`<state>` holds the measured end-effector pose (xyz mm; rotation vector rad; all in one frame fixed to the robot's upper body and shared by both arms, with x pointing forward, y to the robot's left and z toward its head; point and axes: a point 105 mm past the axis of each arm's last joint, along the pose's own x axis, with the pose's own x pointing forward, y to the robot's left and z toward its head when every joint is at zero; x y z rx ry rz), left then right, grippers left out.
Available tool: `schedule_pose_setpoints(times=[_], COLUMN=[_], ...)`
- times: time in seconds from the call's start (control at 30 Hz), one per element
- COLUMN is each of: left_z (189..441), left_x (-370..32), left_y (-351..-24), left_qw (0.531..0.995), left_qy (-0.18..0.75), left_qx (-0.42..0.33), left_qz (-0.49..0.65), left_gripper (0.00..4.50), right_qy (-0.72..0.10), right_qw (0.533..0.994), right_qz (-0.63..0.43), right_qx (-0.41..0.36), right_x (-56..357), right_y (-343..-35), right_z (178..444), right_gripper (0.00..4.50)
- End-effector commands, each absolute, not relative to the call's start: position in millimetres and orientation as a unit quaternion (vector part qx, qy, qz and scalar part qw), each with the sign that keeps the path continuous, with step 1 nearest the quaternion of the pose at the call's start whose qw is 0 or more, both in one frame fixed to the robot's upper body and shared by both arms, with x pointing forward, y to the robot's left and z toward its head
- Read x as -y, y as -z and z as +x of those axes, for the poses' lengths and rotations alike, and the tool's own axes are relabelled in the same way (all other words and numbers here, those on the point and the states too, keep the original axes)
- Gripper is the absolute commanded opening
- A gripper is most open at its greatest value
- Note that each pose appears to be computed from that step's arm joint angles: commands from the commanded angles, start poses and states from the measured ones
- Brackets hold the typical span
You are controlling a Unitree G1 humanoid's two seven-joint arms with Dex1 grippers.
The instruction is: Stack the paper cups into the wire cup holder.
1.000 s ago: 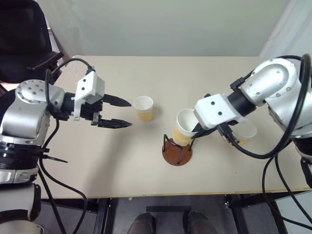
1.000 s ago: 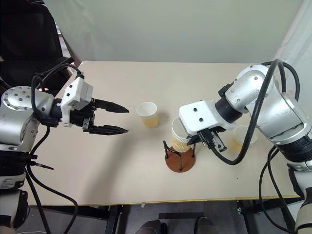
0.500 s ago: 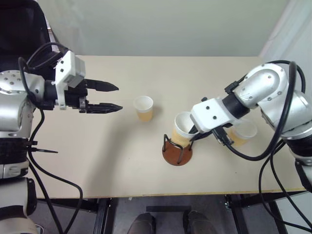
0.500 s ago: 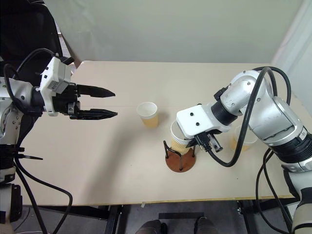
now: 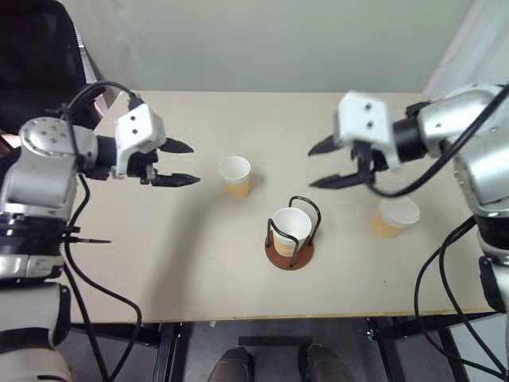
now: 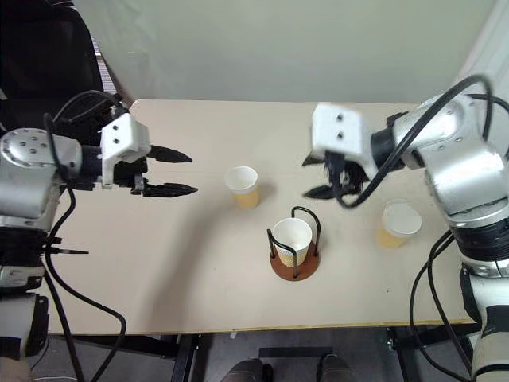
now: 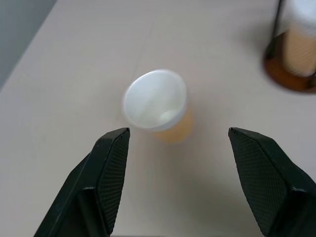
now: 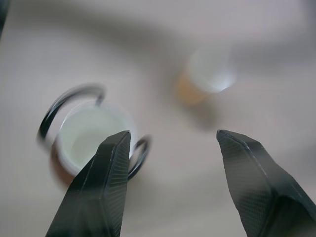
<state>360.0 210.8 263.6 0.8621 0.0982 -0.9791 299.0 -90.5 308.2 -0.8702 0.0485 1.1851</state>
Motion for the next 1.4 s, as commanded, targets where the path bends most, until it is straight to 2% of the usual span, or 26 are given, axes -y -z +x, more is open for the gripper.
schedule_pose_setpoints(times=[0.03,0.2,0.47,0.9,1.4], left_z=[369.8,377.2,387.3,409.0,419.5], left_x=[-200.9,-188.4,-191.3,-166.7,-152.9], left_y=[-274.3,-268.3,-250.9,-239.2,-221.6], left_qw=[0.770,0.727,0.671,0.672,0.663], left_qy=[0.445,0.468,0.481,0.463,0.457], left_qx=[-0.009,0.005,-0.014,0.027,0.025], left_qz=[0.457,0.502,0.564,0.577,0.592], left_gripper=[3.44,3.44,3.44,3.44,3.44], right_qy=[-0.528,-0.526,-0.504,-0.498,-0.491], right_qw=[0.776,0.799,0.822,0.827,0.831], right_qz=[-0.342,-0.289,-0.265,-0.260,-0.261], right_qx=[0.029,0.039,0.030,0.023,0.013], right_x=[98.8,104.0,114.5,116.8,119.9], right_y=[-332.1,-332.5,-329.8,-327.3,-327.3], right_z=[281.3,266.1,259.8,254.6,253.2], right_gripper=[2.84,2.84,2.84,2.84,2.84])
